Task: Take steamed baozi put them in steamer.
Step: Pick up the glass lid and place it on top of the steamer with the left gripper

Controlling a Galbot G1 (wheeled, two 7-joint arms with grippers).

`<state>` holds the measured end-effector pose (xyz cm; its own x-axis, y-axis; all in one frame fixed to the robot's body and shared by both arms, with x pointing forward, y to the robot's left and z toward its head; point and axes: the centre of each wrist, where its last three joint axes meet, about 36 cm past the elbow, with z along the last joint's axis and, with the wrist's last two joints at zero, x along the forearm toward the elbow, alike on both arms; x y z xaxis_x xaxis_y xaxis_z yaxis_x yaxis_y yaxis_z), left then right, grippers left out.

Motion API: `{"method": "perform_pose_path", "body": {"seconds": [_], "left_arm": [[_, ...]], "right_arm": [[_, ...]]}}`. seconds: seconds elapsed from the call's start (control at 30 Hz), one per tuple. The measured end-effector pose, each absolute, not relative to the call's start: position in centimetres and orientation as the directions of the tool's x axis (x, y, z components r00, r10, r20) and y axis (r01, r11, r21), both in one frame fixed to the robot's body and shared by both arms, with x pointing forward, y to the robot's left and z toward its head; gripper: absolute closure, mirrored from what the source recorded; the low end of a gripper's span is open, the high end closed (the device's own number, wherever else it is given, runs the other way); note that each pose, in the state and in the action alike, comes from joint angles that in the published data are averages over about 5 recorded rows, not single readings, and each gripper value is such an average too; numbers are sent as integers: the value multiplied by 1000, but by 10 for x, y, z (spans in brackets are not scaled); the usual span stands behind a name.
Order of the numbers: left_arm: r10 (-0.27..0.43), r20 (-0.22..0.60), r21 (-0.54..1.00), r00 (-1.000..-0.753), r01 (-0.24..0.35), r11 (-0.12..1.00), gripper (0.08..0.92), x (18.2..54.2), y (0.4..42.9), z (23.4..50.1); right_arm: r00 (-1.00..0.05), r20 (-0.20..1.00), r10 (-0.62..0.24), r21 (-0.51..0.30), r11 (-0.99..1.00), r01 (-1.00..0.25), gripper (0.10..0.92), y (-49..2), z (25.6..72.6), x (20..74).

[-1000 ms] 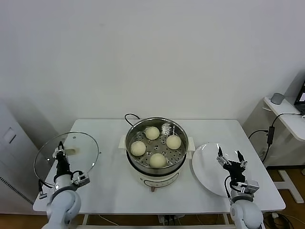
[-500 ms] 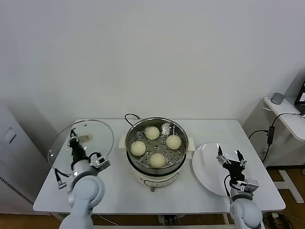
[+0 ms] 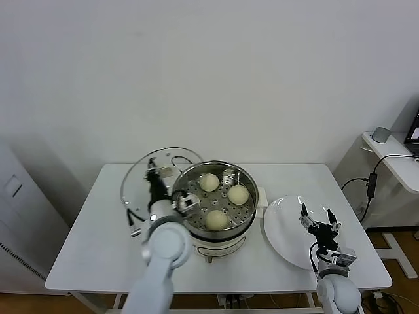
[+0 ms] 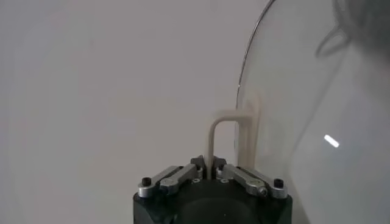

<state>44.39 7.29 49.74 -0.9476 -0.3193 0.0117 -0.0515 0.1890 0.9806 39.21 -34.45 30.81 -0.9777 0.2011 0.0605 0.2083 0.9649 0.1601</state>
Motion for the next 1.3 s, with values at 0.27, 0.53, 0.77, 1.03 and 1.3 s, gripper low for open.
{"method": "perform_pose_path", "body": {"seconds": [0.27, 0.53, 0.77, 1.03, 1.3], "left_arm": [[-209, 28, 982, -977, -11, 186, 870, 443, 35, 498], [-128, 38, 982, -991, 13, 187, 870, 439, 12, 497], [-65, 53, 979, -996, 39, 199, 870, 437, -4, 494], [-32, 67, 976, -997, 59, 209, 870, 437, -13, 483], [-34, 53, 984, -998, 46, 171, 870, 435, -19, 470]], "right_arm": [[-974, 73, 212, 157, 962, 221, 200, -349, 303, 388], [-973, 76, 216, 159, 961, 226, 200, -349, 301, 387], [-973, 78, 217, 159, 961, 227, 200, -348, 300, 386], [-972, 79, 221, 159, 960, 231, 200, -348, 300, 385], [-972, 79, 221, 161, 959, 231, 200, -347, 300, 385]]}}
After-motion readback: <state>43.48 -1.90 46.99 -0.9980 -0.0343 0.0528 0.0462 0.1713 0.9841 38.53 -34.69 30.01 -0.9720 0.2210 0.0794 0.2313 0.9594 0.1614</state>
